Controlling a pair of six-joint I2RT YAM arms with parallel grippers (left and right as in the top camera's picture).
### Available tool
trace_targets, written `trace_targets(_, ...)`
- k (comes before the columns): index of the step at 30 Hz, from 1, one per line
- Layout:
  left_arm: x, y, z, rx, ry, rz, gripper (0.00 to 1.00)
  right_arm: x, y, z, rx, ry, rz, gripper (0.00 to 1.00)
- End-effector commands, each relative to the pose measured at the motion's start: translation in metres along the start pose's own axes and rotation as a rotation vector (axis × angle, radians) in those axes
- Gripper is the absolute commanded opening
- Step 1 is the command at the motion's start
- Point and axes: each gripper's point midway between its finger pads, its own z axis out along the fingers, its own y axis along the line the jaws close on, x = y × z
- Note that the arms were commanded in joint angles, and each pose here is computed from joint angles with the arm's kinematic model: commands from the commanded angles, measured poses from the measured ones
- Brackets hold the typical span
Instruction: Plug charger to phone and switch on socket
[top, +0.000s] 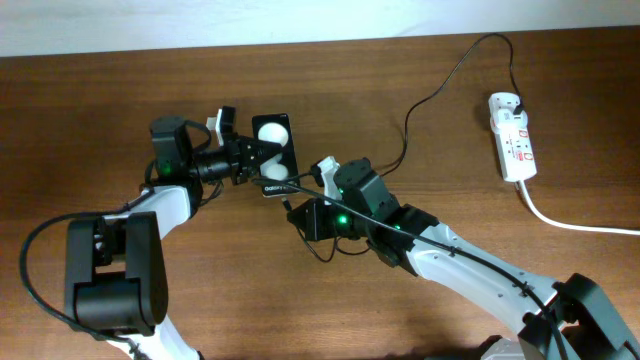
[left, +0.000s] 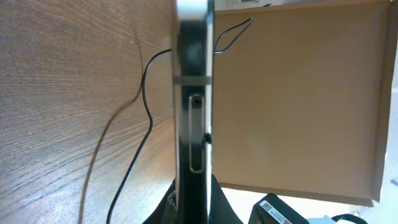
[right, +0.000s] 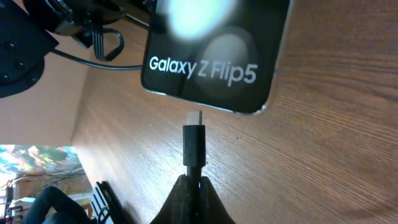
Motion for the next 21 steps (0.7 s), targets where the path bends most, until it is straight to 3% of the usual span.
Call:
trace_targets(1,-0.005,-0.011,-0.002,0.004,-0.018,0.017,0.00,0.003,-0.001,0.002,-0.007,0.012,-0.029,0.04)
trace_targets(21,-0.005,-0.011,-0.002,0.002,-0.021,0.016,0.05,-0.008,-0.006,0.002,0.031,-0.044,-0.039,0.04)
